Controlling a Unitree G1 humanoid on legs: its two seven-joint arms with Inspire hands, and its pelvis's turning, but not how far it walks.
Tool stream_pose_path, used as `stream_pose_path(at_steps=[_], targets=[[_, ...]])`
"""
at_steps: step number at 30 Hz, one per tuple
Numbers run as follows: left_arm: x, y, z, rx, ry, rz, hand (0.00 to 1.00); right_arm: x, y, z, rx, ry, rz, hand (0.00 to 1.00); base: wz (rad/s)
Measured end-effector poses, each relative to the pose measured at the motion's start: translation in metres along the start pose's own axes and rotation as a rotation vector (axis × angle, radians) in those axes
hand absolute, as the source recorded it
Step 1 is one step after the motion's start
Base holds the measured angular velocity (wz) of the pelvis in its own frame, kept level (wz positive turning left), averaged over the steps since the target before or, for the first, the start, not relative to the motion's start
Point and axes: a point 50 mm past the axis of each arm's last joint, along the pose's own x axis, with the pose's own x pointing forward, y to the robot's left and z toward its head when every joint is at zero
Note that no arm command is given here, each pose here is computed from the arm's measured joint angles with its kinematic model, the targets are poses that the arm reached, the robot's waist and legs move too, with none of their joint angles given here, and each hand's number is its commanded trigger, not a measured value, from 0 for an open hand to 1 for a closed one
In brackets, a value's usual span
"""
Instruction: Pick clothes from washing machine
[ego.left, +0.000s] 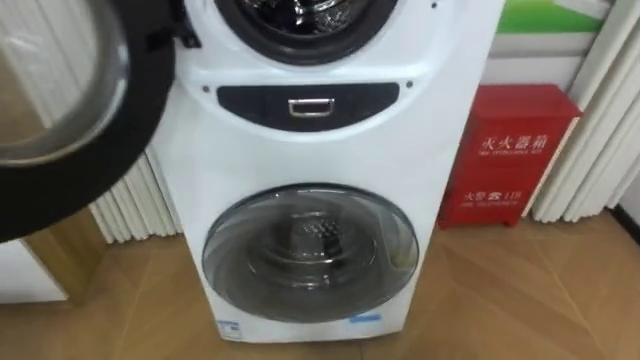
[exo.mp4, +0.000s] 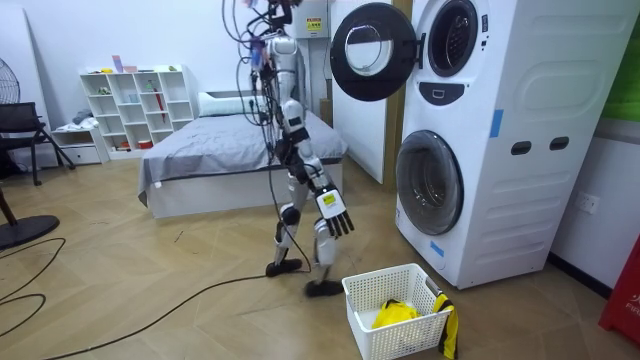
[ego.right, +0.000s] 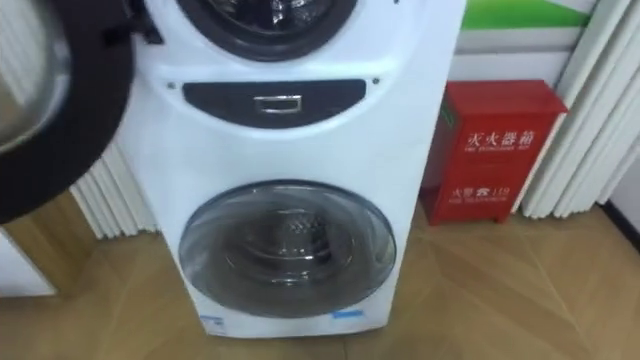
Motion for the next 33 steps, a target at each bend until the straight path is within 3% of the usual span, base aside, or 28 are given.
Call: stream_pose_path(at_steps=[4, 11, 16, 25, 31, 33], targets=[[-0.001, 0.001, -0.01, -0.033, 0.038, 0.008, 0.0, 0.002, -0.004, 0.008, -0.058, -0.019, -0.021, 0.0, -0.24], [-0.001, 0.017, -0.011, -0.122, 0.049, 0.082, 0.0, 0.001, 0.012, 0.009, -0.083, -0.028, 0.053, 0.0, -0.16], [-0.002, 0.016, -0.018, -0.181, 0.072, 0.089, 0.0, 0.001, 0.015, 0.009, -0.09, -0.029, 0.069, 0.0, -0.13], [-0.006, 0.022, -0.035, -0.38, 0.13, 0.14, 0.0, 0.001, 0.012, 0.012, -0.093, -0.047, 0.06, 0.0, 0.01], [-0.004, 0.049, -0.023, -0.6, 0.103, 0.266, 0.0, 0.001, 0.0, 0.008, 0.004, -0.041, 0.016, 0.0, 0.08], [-0.002, 0.071, -0.003, -0.722, 0.032, 0.329, 0.0, -0.001, -0.008, 0.007, 0.039, -0.058, -0.015, 0.0, 0.05]])
